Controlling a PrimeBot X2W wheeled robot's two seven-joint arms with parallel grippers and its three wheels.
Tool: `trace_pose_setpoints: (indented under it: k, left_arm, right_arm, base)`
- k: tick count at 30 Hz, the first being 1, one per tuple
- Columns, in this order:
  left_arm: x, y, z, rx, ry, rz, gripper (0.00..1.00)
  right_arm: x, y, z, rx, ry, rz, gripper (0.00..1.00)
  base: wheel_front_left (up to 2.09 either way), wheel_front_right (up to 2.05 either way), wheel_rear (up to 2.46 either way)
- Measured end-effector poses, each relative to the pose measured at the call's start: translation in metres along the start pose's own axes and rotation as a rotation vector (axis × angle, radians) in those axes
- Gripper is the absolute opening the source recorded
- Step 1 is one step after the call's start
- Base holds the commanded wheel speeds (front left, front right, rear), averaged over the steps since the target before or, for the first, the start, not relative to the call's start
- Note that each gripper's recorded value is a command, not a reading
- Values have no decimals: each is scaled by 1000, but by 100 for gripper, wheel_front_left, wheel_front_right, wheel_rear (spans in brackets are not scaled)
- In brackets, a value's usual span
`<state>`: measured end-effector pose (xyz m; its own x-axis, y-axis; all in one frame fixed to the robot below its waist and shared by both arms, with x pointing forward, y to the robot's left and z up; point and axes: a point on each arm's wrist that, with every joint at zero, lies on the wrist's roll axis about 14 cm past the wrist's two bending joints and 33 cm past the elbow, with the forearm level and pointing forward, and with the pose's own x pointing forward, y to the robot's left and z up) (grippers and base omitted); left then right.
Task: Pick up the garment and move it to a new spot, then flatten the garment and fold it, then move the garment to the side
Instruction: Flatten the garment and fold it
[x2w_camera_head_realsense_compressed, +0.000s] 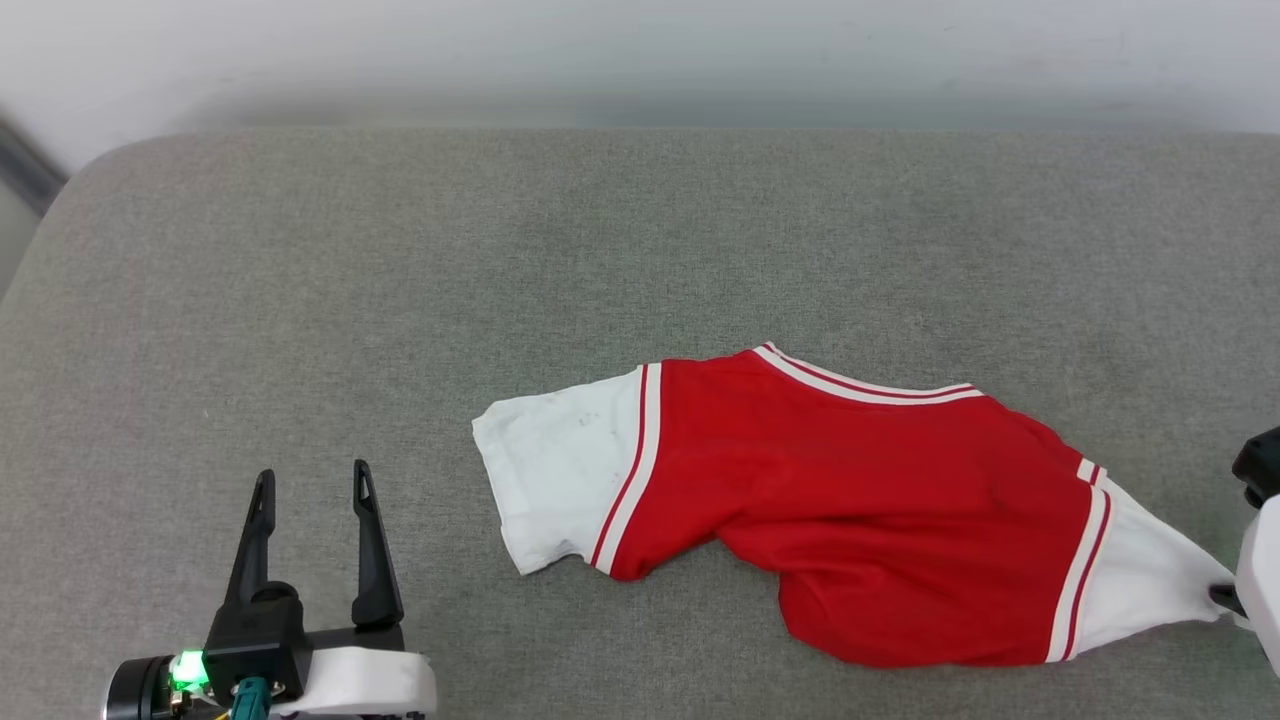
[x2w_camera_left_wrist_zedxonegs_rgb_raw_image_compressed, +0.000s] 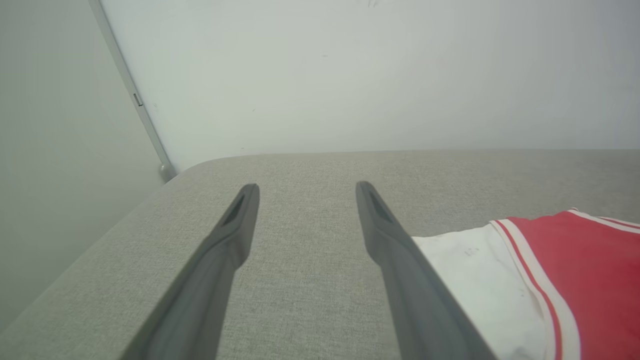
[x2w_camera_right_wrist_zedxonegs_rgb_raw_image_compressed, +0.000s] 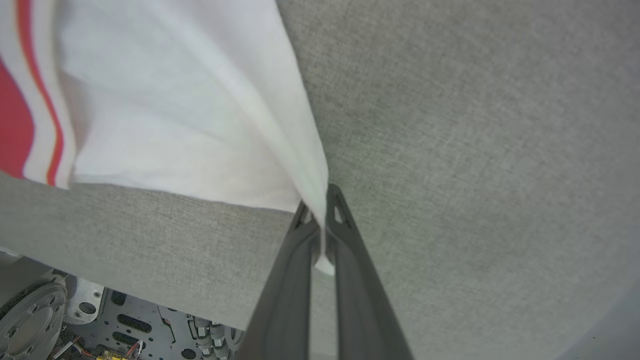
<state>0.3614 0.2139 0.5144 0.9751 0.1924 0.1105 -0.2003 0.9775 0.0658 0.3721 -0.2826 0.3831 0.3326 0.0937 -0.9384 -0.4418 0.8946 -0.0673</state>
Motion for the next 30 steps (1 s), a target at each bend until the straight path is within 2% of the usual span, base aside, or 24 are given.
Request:
trace_pose_setpoints:
  k: [2, 3, 4, 7, 12, 21, 25, 30]
  left_arm:
    - [0, 2, -1, 3, 4, -2, 100]
    - [1, 2, -2, 4, 3, -1, 100]
    - [1, 2, -1, 3, 1, -7, 100]
    - [2, 0, 3, 4, -12, -27, 100]
    - [13, 5, 19, 31, -71, -54, 100]
    - [54, 1, 47, 83, -164, -152, 100]
    - [78, -8, 60, 95, -199, -209, 100]
    - [107, -20, 54, 117, -127, -286, 100]
  right_arm:
    - [2, 4, 4, 19, -31, 11, 0]
    - [0, 5, 10, 30, -60, 13, 27]
    - [-2, 5, 15, 38, -92, 12, 100]
    - [-11, 1, 29, 36, -179, -9, 100]
    - [-47, -15, 64, -5, -400, -81, 100]
    - [-130, -33, 137, -49, -944, -212, 100]
    - [-144, -31, 150, -32, -1130, -261, 100]
    - [-143, -23, 146, 27, -1263, -325, 100]
  base:
    - [0, 0, 0]
    - [0, 0, 0]
    - [0, 0, 0]
    - [0, 0, 0]
    - [0, 0, 0]
    - [0, 0, 0]
    - [0, 0, 0]
    - [0, 0, 0]
